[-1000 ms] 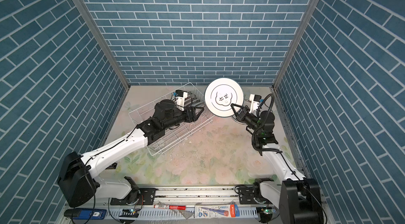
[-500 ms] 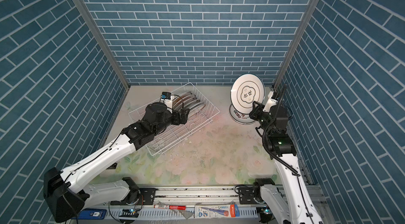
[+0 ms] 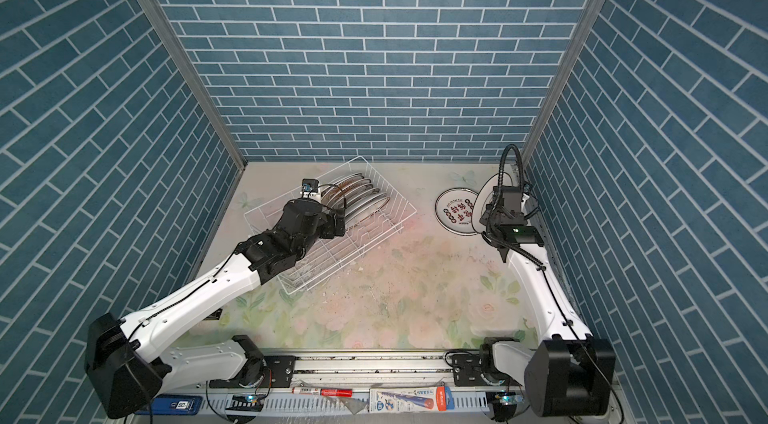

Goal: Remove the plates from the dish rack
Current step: 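Lower the plate onto the green-rimmed stack with the right gripper and open it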

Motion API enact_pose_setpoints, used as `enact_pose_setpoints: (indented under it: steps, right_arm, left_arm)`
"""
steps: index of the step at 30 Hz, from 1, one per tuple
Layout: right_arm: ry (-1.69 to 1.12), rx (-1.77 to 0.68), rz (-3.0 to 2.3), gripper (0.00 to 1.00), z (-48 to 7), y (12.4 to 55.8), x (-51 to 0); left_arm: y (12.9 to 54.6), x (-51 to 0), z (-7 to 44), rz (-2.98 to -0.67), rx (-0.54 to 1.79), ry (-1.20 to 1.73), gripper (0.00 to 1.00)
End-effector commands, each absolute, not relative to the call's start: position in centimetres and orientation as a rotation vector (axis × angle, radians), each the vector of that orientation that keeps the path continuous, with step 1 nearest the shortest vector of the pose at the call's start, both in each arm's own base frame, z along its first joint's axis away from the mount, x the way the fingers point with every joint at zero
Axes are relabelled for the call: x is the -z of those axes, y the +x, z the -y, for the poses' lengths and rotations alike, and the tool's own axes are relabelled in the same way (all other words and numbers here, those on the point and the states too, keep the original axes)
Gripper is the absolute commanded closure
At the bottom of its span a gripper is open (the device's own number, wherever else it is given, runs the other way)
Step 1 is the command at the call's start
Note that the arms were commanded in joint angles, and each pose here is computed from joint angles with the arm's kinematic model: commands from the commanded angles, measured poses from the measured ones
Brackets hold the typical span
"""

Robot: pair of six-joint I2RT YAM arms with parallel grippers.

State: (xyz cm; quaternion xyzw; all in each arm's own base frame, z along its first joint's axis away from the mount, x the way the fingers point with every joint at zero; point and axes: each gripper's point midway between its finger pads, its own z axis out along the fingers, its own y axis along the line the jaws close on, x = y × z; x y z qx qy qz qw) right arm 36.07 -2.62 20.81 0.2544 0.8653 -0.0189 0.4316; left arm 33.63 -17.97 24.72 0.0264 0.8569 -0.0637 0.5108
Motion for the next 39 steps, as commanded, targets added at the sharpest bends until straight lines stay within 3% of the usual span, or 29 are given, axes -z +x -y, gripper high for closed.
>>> enact_pose_setpoints:
  steps: [1, 6, 19, 39]
  right_arm:
    - [0.683, -0.026, -2.063, 1.00, 2.8, 38.5, -23.3]
    - [0.753, -0.190, -2.100, 1.00, 2.6, 40.8, -20.4]
    - [0.870, -0.588, -2.166, 1.00, 1.1, 43.0, -15.0]
    - [0.886, -0.639, -2.255, 1.00, 0.5, 42.3, -11.0]
  left_arm:
    - [33.8, -23.7, 16.3, -2.079, 0.036, 0.046, 0.01]
    - [33.5, -23.9, 14.5, -2.090, -0.035, -0.077, 0.01]
    - [33.1, -24.1, 15.3, -2.134, -0.055, 0.001, 0.01]
    - [33.0, -25.1, 13.9, -2.055, -0.157, 0.064, 0.01]
